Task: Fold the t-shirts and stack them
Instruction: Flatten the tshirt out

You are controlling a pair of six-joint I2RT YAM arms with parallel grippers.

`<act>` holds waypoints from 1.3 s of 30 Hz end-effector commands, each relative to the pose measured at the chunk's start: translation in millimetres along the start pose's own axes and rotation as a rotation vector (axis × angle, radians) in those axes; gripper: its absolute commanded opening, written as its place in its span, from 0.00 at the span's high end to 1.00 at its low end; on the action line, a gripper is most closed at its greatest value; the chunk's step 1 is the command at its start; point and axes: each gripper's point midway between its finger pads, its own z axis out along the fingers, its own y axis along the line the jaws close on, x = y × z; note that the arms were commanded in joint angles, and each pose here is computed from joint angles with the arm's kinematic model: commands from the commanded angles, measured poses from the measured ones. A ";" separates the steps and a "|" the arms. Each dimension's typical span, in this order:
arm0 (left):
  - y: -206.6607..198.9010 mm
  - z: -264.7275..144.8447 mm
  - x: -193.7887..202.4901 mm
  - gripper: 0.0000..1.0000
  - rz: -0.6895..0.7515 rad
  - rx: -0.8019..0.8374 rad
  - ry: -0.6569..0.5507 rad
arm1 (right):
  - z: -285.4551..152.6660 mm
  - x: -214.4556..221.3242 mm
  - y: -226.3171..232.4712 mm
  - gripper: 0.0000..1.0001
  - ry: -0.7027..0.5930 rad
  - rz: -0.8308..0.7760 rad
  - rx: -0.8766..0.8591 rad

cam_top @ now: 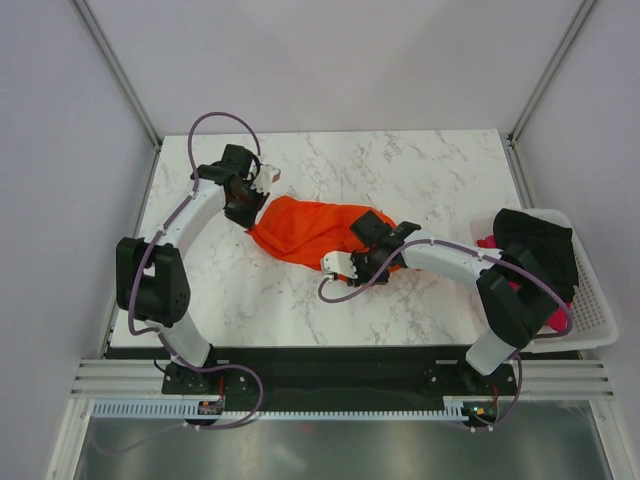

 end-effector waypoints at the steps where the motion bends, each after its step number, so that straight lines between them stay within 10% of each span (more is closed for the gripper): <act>1: 4.9 -0.3 -8.6 0.98 0.004 -0.013 -0.021 | -0.3 -7.7 -1.7 0.69 -0.018 -0.032 -0.016; 25: 8.2 -2.3 -14.6 0.98 0.000 -0.016 -0.037 | 8.1 -3.3 5.8 0.73 0.047 -0.031 -0.010; 32: 8.4 -4.0 -16.9 0.98 0.000 -0.019 -0.044 | 9.2 0.0 -1.6 1.00 0.080 -0.022 0.020; 39: 10.2 -9.7 -22.1 0.98 -0.001 -0.024 -0.065 | -30.0 -12.6 -31.1 1.00 0.054 0.000 0.178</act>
